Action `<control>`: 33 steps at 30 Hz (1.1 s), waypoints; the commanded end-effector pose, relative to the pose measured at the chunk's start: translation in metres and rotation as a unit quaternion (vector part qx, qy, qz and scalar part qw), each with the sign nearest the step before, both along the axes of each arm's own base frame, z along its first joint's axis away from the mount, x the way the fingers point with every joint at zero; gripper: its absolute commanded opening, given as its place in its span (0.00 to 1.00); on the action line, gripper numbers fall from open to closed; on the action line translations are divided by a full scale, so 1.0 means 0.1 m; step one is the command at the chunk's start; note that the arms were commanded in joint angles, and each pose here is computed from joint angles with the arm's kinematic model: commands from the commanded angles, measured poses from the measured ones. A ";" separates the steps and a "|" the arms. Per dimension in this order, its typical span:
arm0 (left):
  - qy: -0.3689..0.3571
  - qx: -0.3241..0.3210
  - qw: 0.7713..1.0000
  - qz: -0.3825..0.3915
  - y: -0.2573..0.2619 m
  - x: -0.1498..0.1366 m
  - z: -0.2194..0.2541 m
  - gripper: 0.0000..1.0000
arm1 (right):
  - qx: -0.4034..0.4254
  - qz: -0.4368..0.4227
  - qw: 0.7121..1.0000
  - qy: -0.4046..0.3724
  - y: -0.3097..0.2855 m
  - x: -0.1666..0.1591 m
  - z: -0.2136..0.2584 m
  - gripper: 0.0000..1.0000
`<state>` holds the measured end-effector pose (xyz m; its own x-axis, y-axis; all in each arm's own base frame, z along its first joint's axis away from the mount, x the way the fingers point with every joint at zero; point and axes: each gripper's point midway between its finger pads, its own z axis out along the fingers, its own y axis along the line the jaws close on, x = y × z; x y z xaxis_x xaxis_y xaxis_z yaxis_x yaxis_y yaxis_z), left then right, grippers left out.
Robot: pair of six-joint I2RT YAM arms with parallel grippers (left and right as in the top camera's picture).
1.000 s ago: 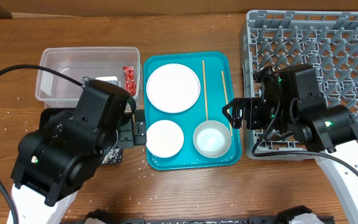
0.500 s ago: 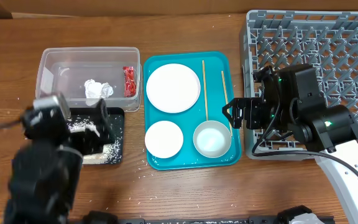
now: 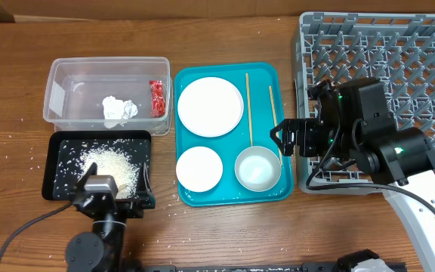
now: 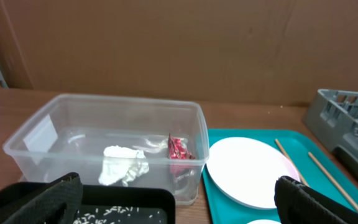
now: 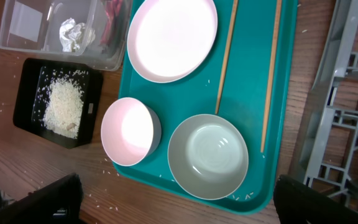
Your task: Sort waste into correct bins and load items into the dishwasher
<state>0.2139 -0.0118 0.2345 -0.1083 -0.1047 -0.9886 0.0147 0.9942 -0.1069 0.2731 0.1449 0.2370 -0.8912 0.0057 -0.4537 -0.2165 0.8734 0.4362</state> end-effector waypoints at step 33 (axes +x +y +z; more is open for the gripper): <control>0.045 -0.016 0.999 0.021 0.05 0.22 -0.88 1.00 | 0.043 0.026 0.999 -0.018 0.17 0.03 0.13 1.00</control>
